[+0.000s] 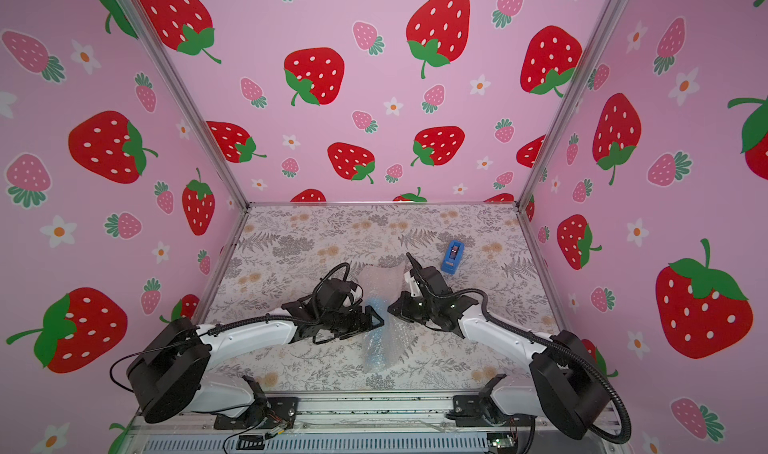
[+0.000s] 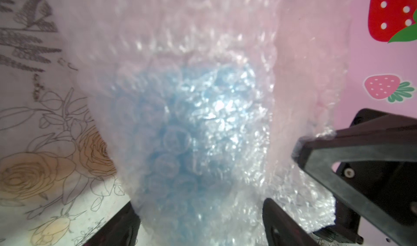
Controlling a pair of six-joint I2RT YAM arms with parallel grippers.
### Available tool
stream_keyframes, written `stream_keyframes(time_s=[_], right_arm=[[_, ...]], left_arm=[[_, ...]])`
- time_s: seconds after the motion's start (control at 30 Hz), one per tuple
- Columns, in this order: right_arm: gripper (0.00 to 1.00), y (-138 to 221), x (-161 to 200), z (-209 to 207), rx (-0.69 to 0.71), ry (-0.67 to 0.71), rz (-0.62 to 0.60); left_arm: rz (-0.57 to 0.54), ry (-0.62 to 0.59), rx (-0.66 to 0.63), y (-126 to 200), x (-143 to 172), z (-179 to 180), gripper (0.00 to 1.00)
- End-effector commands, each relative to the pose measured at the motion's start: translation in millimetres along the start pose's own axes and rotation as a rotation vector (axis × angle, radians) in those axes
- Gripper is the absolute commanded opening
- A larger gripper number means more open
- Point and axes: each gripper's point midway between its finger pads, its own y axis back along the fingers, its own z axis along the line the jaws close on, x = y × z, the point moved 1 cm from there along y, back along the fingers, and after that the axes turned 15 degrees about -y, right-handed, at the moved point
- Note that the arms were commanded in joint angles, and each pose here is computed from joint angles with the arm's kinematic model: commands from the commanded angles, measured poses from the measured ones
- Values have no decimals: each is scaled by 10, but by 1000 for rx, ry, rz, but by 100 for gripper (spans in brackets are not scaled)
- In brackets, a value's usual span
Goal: Wrap wine glasses in bubble wrap
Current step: Wrap the wine glass in bubble wrap.
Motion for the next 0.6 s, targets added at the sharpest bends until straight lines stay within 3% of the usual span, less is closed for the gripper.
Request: stream_keyframes(time_s=[0.0,0.27,0.4,0.57], right_arm=[[5,8,0,93,-6,1,-6],[23,-112,69,171,-42,4,33],[25,-172,83,189,-55,9,44],[25,-258,93,149,-53,2,58]], left_arm=[[-46,-7,37,21,-85,-54,84],[-32,-5,44,-50,-42,43,76],[-36,1,64,-44,-29,73,73],[-54,-12,91,63,-14,46,77]])
